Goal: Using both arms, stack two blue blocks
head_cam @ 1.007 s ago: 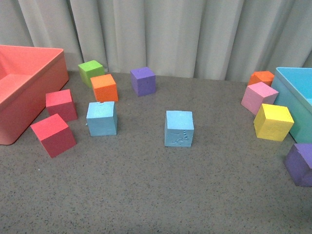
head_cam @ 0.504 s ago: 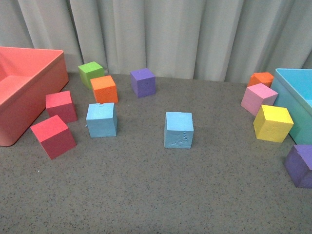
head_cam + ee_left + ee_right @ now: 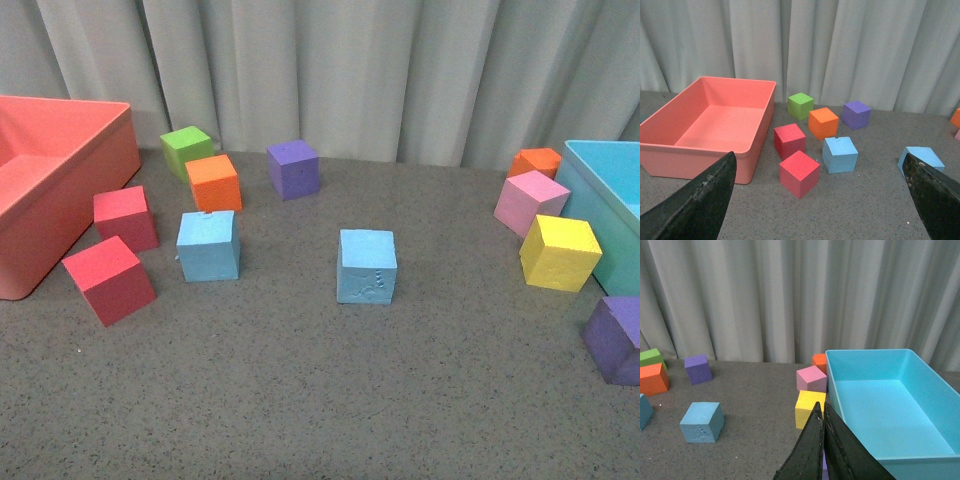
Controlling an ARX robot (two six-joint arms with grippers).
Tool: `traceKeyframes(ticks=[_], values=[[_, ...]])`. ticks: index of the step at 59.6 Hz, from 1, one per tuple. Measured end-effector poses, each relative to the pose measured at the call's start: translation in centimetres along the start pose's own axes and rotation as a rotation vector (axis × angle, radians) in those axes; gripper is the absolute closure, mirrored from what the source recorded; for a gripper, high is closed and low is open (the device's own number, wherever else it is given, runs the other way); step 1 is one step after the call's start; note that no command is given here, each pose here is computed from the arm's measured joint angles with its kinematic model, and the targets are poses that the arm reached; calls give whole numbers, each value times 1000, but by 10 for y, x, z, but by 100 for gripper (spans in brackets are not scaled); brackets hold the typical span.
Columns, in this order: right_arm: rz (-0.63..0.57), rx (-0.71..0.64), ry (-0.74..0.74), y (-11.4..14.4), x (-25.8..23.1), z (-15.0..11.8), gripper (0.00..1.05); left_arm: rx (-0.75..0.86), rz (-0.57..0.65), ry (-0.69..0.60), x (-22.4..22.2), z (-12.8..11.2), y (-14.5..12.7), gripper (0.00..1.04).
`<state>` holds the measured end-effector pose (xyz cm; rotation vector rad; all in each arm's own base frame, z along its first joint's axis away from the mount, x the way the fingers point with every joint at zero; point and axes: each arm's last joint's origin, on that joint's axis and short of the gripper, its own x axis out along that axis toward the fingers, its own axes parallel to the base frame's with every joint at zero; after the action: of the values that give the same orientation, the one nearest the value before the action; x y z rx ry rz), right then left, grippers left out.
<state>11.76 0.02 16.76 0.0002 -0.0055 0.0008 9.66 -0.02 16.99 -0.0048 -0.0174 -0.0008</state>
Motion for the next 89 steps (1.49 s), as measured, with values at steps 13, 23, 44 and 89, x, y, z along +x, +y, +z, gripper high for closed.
traceKeyframes(ticks=[13,23,44,89], values=[[0,0,0,0,-6,0,104,0,0,0,0,0,0,7],[0,0,-1,0,-9,0,104,0,0,0,0,0,0,7],[3,-1,6,0,-20,-3,84,0,0,0,0,0,0,7],[3,0,5,0,-20,-3,10,-45,-26,595,185,4,-39,7]])
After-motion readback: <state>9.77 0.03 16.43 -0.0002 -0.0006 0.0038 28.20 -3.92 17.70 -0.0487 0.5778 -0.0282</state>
